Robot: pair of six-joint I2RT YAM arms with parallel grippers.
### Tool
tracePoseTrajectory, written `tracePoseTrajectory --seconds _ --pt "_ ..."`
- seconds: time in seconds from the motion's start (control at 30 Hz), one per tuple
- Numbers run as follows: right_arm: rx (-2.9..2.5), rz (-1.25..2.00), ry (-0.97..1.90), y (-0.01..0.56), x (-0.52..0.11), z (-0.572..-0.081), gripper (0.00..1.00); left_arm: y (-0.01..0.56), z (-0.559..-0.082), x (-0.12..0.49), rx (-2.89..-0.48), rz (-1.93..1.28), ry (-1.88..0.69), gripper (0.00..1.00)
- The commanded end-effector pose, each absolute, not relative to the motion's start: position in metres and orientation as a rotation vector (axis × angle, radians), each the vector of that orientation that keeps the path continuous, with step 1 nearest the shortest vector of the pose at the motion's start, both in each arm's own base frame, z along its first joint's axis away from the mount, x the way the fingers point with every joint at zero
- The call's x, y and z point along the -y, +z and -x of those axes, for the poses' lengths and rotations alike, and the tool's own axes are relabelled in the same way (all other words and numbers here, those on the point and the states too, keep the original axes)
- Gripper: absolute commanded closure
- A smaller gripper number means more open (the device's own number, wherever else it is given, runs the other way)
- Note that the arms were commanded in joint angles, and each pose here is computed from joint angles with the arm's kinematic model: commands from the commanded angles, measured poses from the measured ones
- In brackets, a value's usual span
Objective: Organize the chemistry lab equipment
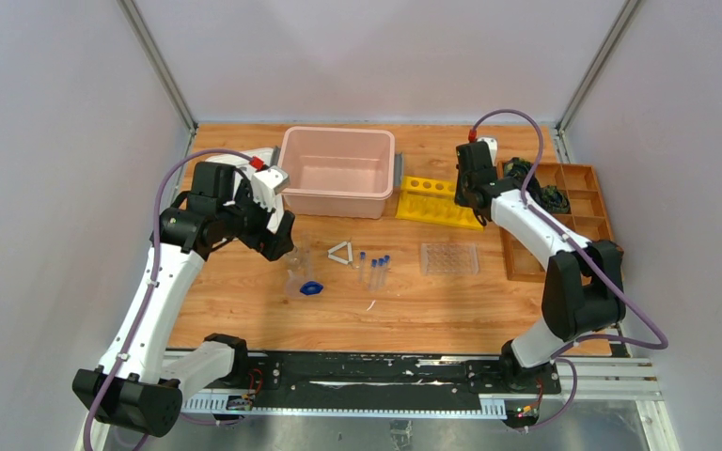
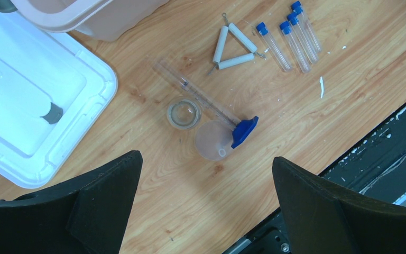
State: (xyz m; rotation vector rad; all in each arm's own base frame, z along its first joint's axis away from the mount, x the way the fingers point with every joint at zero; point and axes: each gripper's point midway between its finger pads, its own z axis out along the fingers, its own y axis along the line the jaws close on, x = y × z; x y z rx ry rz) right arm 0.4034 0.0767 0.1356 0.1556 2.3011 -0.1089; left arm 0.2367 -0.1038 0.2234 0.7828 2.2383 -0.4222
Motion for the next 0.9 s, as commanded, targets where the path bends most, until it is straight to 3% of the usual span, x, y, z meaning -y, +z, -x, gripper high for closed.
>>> tracePoseTrajectory --seconds 0.0,0.17,0.33,0.47,0.63,0.87 --pt "-2.302 -0.185 -0.104 0.133 -0.071 -0.4 1.0 0.236 -0.241 0.106 -2.196 -0.778 -0.419 0.0" --pt "-2.293 -0.185 -0.092 0.137 -0.071 -0.397 1.0 0.237 -0.241 0.107 -2.194 -0.777 -0.426 0.0" --pt "-2.305 -0.184 -0.088 0.139 -0.072 -0.397 0.75 0.24 -0.243 0.107 -2.191 -0.773 -0.424 0.0" --pt "-2.285 -0.194 -0.088 0.149 -0.07 -0.394 0.6 0.241 -0.243 0.107 -2.189 -0.772 -0.424 0.0" --pt "-2.236 -0.206 -0.075 0.171 -0.069 -0.388 0.56 0.24 -0.243 0.107 -2.19 -0.775 -0.424 0.0" --pt "-2.233 -0.12 0.119 0.183 -0.125 -0.354 0.62 0.236 -0.242 0.107 -2.2 -0.779 -0.428 0.0"
